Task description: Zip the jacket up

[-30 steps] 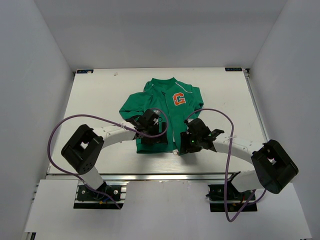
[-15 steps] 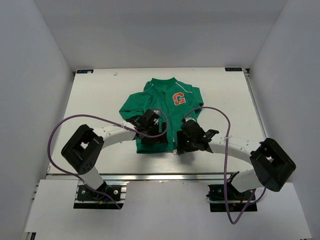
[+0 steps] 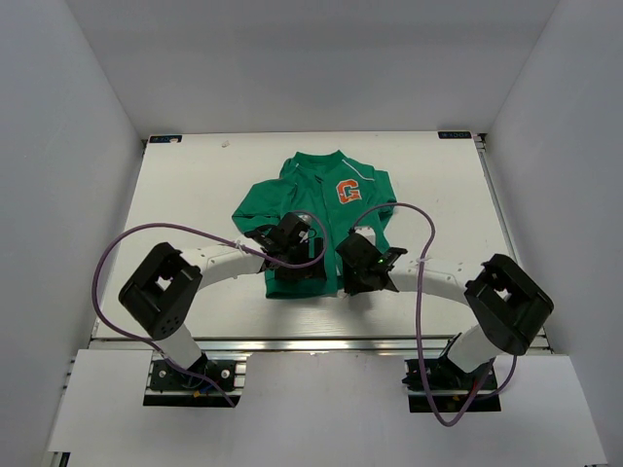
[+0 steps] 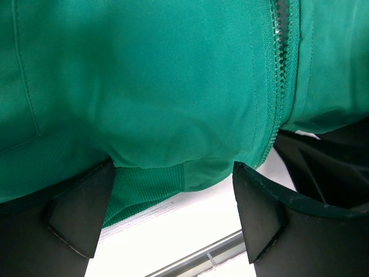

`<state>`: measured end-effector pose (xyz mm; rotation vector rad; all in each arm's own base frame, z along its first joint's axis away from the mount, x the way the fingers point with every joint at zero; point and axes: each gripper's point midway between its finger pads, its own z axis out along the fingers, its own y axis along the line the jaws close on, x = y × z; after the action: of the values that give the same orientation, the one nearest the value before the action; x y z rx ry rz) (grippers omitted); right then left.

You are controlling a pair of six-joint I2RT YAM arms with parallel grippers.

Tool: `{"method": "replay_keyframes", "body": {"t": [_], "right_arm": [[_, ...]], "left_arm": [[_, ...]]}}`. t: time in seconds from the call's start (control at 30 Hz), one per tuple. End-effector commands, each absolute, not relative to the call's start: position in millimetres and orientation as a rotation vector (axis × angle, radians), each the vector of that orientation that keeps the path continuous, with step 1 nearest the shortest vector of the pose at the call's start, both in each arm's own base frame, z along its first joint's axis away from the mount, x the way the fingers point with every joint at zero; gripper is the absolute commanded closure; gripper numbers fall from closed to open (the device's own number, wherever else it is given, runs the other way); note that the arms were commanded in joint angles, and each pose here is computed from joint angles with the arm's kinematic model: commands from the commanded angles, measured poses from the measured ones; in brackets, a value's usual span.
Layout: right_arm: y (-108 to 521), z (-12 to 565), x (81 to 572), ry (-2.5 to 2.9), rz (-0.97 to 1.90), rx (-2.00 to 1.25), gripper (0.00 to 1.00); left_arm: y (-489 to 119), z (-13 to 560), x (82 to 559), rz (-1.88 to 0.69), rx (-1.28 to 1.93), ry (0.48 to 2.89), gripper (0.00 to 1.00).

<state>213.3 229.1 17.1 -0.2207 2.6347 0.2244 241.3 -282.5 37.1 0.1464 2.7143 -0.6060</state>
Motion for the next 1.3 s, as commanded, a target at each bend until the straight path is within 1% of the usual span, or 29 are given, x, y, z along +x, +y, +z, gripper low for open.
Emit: {"method": "replay_keyframes", "body": {"t": [0.0,0.03,0.07,0.13,0.17,0.27,0.37,0.53,0.67,0.73,0.8,0.87,0.93,0.97,1.13,1.27], "right_arm": [[198,-8,195,2.725,0.013,-0.195,0.55],[198,-9,194,2.728,0.011,-0.196,0.58],[196,-12,191,2.734,0.007,-0.196,0.63],[199,-10,191,2.728,0.043,-0.202,0.70],[202,-8,188,2.726,0.077,-0.231,0.79],[215,3,189,2.688,0.194,-0.297,0.81],[227,14,188,2.644,0.315,-0.354,0.81],[232,23,189,2.603,0.374,-0.363,0.82],[231,23,187,2.610,0.376,-0.393,0.62],[230,20,186,2.621,0.364,-0.399,0.57],[229,17,184,2.635,0.353,-0.403,0.55],[228,16,184,2.637,0.353,-0.402,0.57],[228,17,186,2.624,0.355,-0.392,0.64],[229,17,187,2.620,0.365,-0.389,0.65],[237,22,186,2.603,0.460,-0.385,0.60],[237,24,187,2.608,0.489,-0.364,0.52]], "left_arm": [[-276,46,239,-0.583,0.131,2.696,0.07],[-276,48,240,-0.585,0.130,2.691,0.07],[-276,48,240,-0.582,0.131,2.690,0.07],[-276,49,242,-0.576,0.127,2.688,0.07],[-276,49,241,-0.571,0.128,2.690,0.07],[-275,48,243,-0.558,0.123,2.694,0.08],[-274,49,243,-0.554,0.121,2.691,0.08],[-274,51,243,-0.552,0.127,2.690,0.08],[-272,54,243,-0.547,0.126,2.682,0.08],[-271,55,243,-0.540,0.128,2.681,0.08],[-270,56,243,-0.538,0.130,2.680,0.08],[-270,56,244,-0.535,0.131,2.677,0.08],[-270,56,243,-0.534,0.131,2.678,0.08],[-270,57,243,-0.537,0.133,2.678,0.08],[-270,57,243,-0.540,0.136,2.677,0.08],[-270,57,243,-0.541,0.138,2.675,0.08]]}}
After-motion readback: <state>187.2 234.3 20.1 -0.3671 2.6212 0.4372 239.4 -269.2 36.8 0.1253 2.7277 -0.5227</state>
